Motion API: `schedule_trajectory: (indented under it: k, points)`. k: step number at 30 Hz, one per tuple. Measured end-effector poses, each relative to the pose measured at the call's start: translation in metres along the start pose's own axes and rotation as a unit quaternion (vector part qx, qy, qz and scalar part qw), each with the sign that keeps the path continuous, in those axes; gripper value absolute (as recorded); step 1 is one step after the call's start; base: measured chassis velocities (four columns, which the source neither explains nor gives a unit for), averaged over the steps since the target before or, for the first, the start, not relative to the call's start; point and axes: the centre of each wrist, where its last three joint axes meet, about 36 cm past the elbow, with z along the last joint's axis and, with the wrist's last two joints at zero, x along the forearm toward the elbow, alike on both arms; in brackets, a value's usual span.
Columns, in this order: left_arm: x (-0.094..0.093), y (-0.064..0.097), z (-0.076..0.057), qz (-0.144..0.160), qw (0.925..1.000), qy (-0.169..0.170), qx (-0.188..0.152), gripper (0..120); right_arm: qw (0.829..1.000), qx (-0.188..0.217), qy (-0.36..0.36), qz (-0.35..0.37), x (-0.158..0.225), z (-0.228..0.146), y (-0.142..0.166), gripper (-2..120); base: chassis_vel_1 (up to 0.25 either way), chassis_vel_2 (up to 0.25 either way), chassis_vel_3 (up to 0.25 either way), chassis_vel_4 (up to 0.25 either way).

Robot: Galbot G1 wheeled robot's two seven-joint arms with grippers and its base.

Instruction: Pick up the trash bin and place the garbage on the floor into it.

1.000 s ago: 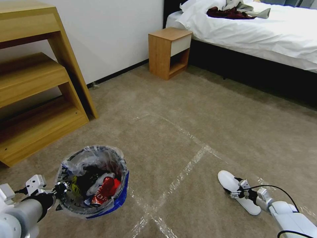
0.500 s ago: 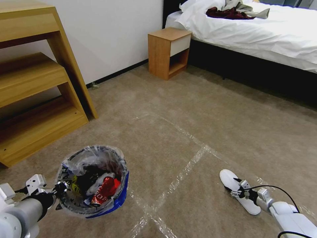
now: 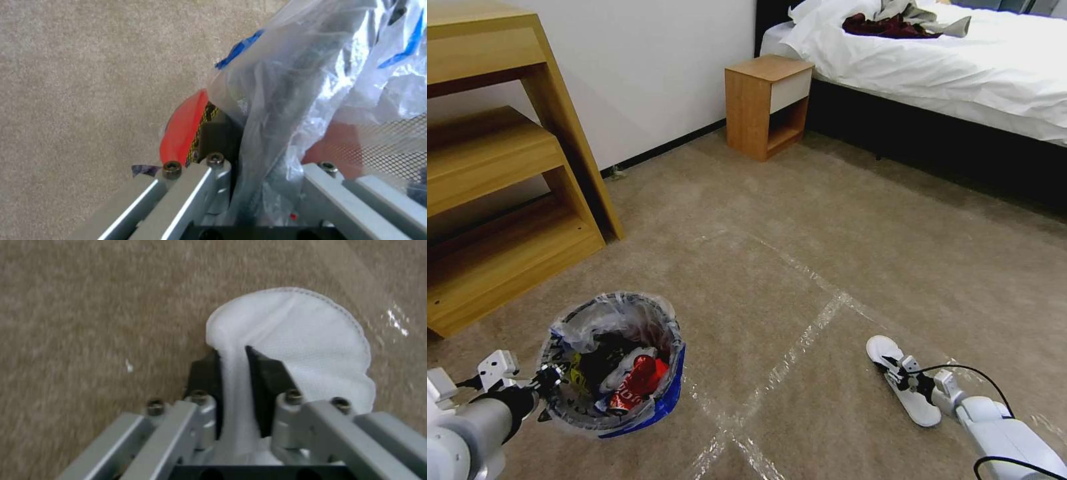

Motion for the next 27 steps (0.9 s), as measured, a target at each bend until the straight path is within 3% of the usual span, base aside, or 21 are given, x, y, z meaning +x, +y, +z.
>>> schedule_trajectory:
  k: [5, 20, 27]
  points:
    - [-0.001, 0.000, -0.001, -0.001, 1.0000, -0.001, 0.000, 0, 1.000, 0.003, -0.008, 0.002, -0.006, -0.007, -0.002, 2, 0.000, 0.000, 0.000, 0.000]
    - [-0.001, 0.000, -0.003, -0.002, 1.0000, -0.006, -0.005, 0, 1.000, 0.002, -0.026, -0.003, -0.022, -0.023, -0.001, 0, 0.000, 0.000, 0.000, 0.000]
    - [0.001, 0.000, -0.004, -0.001, 0.9999, -0.008, -0.006, 0, 0.995, -0.004, -0.094, 0.015, -0.023, -0.045, -0.014, 0, 0.000, 0.000, 0.000, 0.000]
